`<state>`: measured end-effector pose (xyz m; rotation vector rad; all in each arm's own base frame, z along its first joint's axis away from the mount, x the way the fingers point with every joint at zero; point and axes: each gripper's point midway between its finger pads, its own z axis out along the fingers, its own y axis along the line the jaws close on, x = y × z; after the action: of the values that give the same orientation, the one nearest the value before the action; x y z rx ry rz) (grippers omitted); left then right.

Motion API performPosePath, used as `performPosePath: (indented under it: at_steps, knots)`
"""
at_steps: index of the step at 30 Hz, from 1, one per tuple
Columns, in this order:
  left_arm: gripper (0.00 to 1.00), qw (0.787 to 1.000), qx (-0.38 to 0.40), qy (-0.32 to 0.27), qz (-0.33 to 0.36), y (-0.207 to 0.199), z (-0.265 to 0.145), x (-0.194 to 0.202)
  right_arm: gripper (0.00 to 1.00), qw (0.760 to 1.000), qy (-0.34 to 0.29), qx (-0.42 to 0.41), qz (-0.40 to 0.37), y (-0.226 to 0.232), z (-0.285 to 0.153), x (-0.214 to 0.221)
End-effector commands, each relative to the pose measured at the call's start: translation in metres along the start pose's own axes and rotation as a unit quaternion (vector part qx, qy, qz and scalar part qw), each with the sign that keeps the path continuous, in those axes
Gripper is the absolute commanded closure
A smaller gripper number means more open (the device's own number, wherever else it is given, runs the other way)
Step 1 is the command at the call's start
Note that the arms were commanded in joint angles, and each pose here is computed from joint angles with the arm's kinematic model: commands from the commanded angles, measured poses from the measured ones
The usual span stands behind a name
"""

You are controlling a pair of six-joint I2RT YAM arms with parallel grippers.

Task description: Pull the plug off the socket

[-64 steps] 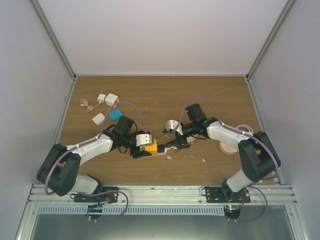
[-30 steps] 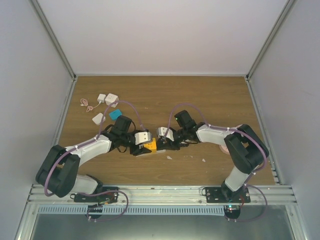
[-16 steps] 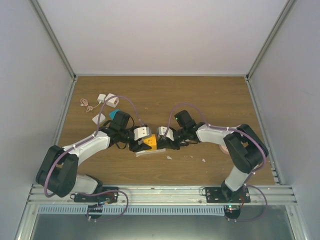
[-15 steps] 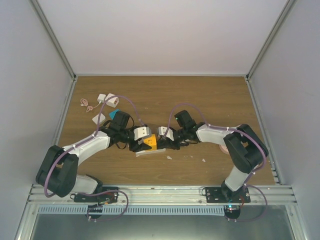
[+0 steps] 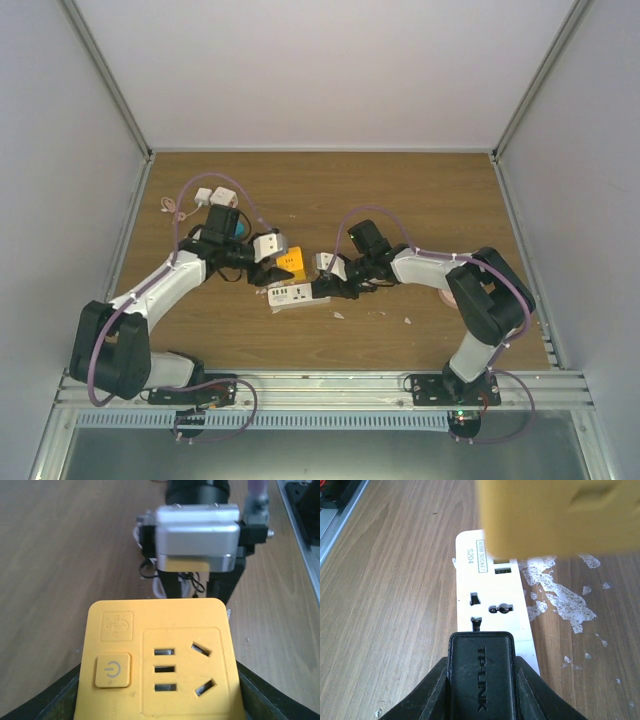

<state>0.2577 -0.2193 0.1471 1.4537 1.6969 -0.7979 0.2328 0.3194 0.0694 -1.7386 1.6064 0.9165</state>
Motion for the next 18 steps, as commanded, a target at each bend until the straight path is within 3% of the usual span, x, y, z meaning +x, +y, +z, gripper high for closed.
performPosePath:
  at_steps: [1, 9, 18]
  knots:
    - [0.88, 0.999, -0.008, -0.021, 0.026, 0.006, -0.026, -0.021, 0.86, 1.000, 0.011, -0.005, 0.004, 0.000, 0.007, 0.005]
    - [0.88, 0.995, -0.050, 0.080, 0.011, 0.032, -0.057, -0.003, 0.84, 1.000, 0.012, -0.002, 0.005, -0.002, 0.007, 0.004]
    - [0.87, 0.969, -0.100, 0.226, 0.013, 0.055, -0.104, 0.027, 0.84, 1.000, 0.015, -0.003, 0.010, -0.003, 0.009, 0.006]
